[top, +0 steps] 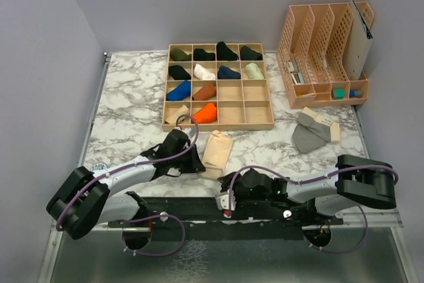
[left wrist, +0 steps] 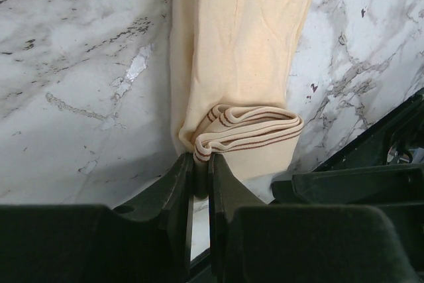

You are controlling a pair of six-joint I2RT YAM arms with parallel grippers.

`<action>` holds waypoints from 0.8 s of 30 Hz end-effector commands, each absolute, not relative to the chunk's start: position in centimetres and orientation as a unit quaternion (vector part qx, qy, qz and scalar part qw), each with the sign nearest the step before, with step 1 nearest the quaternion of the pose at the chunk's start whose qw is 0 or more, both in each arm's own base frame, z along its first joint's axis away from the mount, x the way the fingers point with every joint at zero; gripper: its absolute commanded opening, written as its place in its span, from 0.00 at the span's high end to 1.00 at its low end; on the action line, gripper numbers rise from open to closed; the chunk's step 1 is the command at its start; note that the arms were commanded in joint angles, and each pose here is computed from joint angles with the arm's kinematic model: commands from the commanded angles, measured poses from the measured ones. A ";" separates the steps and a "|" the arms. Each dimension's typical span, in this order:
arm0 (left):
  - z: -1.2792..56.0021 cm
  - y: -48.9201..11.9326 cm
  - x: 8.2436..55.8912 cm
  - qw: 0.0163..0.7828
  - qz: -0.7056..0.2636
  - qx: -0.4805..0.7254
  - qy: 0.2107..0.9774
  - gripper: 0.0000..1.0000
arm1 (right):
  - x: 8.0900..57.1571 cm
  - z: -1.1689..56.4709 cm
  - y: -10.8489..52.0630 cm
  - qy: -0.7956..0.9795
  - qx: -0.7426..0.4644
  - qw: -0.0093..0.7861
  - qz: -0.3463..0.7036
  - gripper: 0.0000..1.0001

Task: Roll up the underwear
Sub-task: Roll the underwear to the center of the board.

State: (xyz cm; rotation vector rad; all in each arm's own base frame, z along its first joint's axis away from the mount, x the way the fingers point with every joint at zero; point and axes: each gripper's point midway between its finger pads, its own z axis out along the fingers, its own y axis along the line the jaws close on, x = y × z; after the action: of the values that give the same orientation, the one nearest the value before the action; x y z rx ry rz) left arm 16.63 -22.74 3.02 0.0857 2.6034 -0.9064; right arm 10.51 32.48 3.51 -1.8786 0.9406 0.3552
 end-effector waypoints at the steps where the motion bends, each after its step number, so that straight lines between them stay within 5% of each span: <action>1: 2.0 -22.0 15.7 0.167 -0.302 0.039 0.938 0.85 | 12.0 4.7 33.4 0.349 -0.769 0.527 0.091 0.47; 12: 1.9 -21.8 15.4 0.155 -0.294 0.048 0.942 0.85 | 14.9 2.3 32.2 0.361 -0.765 0.533 -0.002 0.49; 24: 1.9 -22.2 15.7 0.160 -0.304 0.045 0.938 0.85 | 14.8 2.1 32.8 0.367 -0.769 0.524 0.006 0.64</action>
State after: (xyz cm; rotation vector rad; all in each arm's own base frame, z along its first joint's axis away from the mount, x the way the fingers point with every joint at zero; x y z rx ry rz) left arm 16.65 -22.78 3.04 0.1095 2.6220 -0.8932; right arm 14.44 33.57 3.19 -1.8226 0.8355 0.0482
